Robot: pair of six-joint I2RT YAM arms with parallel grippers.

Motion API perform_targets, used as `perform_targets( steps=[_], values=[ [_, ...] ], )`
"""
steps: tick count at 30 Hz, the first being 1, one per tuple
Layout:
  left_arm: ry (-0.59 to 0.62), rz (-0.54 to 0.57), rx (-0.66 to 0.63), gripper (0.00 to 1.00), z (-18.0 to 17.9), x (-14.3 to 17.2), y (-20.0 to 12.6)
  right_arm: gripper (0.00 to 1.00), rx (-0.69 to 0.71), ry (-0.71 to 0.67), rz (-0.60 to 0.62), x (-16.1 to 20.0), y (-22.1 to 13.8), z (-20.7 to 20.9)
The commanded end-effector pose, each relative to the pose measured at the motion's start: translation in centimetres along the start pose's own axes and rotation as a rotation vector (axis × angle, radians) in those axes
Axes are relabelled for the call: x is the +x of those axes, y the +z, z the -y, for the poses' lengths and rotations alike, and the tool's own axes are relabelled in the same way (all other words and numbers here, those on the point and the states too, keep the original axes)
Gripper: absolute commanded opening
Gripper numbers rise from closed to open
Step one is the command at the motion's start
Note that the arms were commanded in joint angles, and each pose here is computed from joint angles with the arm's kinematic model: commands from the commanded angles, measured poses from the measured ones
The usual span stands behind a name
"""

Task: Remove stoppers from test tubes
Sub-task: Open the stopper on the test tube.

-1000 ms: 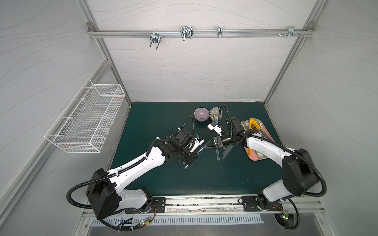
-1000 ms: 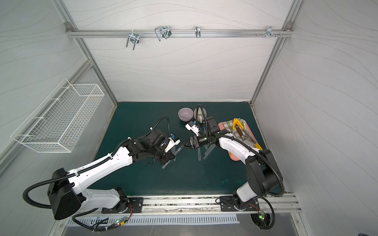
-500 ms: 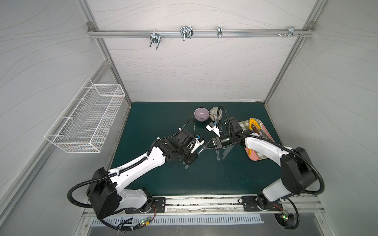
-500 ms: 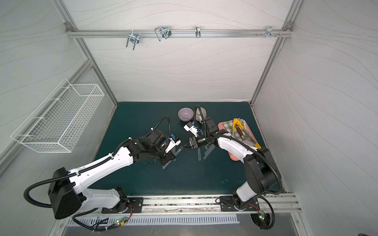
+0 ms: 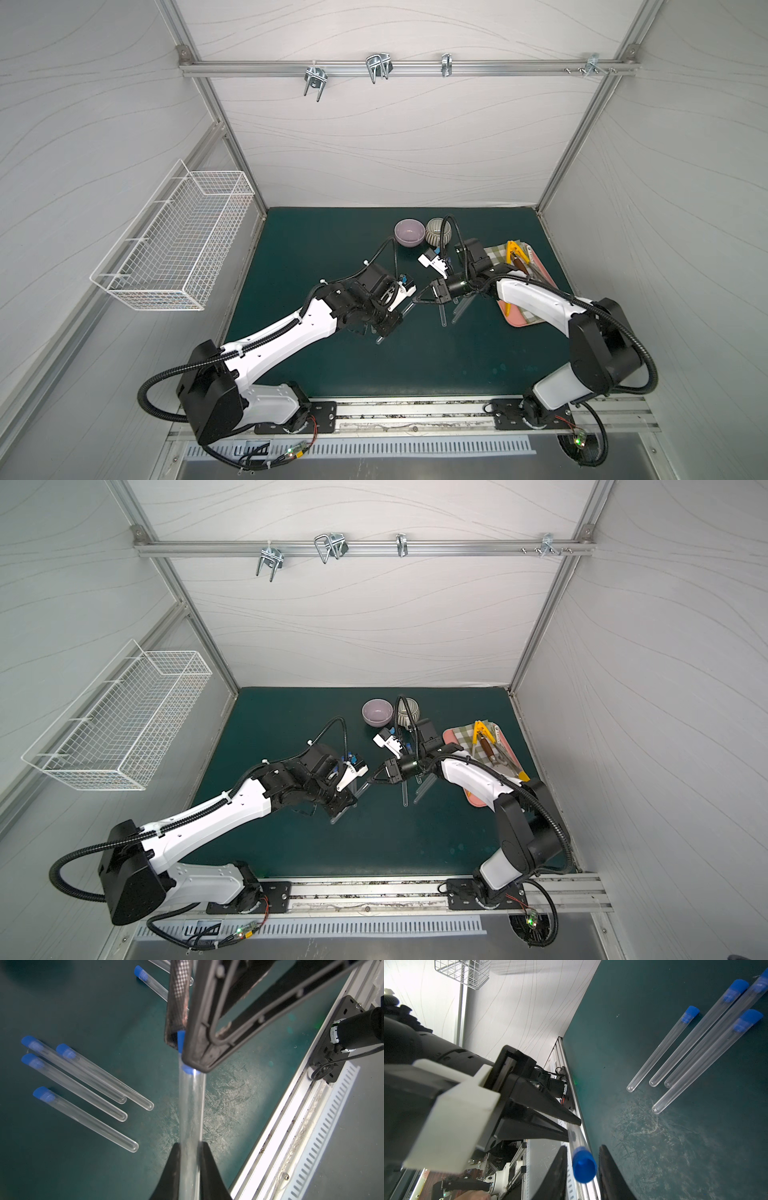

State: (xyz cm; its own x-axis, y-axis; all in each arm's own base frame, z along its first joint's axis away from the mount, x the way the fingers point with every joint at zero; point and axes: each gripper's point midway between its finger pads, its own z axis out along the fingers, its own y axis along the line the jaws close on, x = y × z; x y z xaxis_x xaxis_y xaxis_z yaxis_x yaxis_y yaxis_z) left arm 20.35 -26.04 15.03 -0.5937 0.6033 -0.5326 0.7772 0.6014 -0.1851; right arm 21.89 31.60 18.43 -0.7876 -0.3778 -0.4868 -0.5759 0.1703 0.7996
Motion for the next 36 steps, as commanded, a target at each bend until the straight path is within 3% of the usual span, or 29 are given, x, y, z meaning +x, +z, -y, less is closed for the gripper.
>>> perform_targets(
  steps=[1, 17, 25, 36],
  values=[
    [0.034, 0.024, -0.004, 0.0, 0.0, -0.7, 0.1, 0.26, -0.022, -0.029, -0.012, -0.2, 0.2, -0.5],
    [0.035, 0.039, -0.034, 0.0, -0.4, -1.0, -0.2, 0.14, -0.053, -0.027, -0.004, -0.3, -0.2, -1.3],
    [0.037, 0.036, -0.061, 0.0, -0.9, -0.8, -0.1, 0.07, -0.021, -0.012, 0.022, -0.7, -1.6, -0.6],
    [0.038, -0.005, -0.137, 0.0, -2.2, 0.0, 0.3, 0.04, 0.062, -0.031, 0.034, -1.1, -3.0, 0.1]
  ],
)
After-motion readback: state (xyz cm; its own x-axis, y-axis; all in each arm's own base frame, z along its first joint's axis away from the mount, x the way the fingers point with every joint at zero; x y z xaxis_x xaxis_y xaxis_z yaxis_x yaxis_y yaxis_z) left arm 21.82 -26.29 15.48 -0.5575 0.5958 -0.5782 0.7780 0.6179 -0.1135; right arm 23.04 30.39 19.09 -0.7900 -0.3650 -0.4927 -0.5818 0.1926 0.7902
